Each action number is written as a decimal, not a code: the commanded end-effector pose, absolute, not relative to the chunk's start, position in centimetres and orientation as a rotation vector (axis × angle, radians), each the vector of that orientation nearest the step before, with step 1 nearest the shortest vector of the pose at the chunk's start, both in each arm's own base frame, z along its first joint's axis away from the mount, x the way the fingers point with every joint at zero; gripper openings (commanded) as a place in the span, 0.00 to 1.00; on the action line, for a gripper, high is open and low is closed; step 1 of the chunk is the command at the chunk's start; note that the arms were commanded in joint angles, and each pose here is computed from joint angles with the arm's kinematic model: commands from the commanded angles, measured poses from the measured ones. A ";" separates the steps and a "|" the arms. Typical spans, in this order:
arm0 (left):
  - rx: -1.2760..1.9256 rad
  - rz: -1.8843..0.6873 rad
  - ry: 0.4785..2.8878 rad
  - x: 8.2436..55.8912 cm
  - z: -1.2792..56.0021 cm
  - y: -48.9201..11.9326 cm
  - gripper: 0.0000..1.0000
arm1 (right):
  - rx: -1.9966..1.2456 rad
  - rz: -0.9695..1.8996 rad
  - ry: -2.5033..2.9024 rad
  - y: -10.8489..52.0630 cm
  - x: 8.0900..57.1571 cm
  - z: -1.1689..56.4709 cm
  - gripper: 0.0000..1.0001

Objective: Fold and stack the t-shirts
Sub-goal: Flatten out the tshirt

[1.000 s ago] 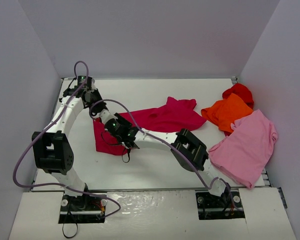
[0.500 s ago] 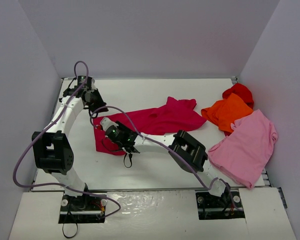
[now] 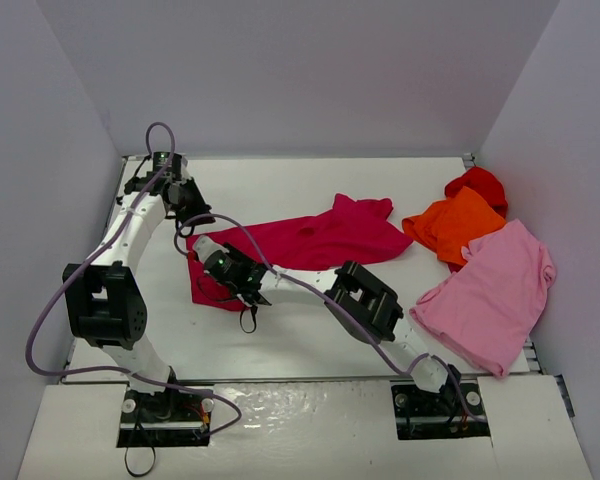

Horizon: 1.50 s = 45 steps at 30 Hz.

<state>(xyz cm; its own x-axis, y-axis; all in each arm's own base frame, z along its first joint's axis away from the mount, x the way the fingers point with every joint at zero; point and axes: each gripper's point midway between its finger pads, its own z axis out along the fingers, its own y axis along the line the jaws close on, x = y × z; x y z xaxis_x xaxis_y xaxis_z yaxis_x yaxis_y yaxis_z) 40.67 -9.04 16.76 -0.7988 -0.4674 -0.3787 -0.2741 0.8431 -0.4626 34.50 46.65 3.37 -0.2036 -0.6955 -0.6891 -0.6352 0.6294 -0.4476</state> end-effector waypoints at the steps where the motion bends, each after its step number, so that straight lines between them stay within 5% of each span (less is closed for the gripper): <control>1: -0.511 -0.573 2.440 41.4 19.7 -9.2 0.00 | -1.000 -0.051 1.870 47.7 36.4 5.4 0.42; 22: -0.519 -0.579 2.433 41.5 19.8 -8.9 0.00 | -0.940 -0.099 1.899 44.1 35.6 6.7 0.39; 45: -0.513 -0.594 2.424 41.4 20.2 -9.0 0.00 | -0.943 -0.185 1.814 46.9 39.1 6.5 0.35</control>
<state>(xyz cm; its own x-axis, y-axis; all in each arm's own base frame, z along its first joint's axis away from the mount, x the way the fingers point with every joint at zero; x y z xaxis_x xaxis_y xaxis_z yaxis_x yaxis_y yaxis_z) 40.91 -8.63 16.87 -0.7919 -0.4772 -0.3809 -0.2785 0.8374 -0.4703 36.91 46.84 3.69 -0.1707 -0.7101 -0.6831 -0.5848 0.6310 -0.5097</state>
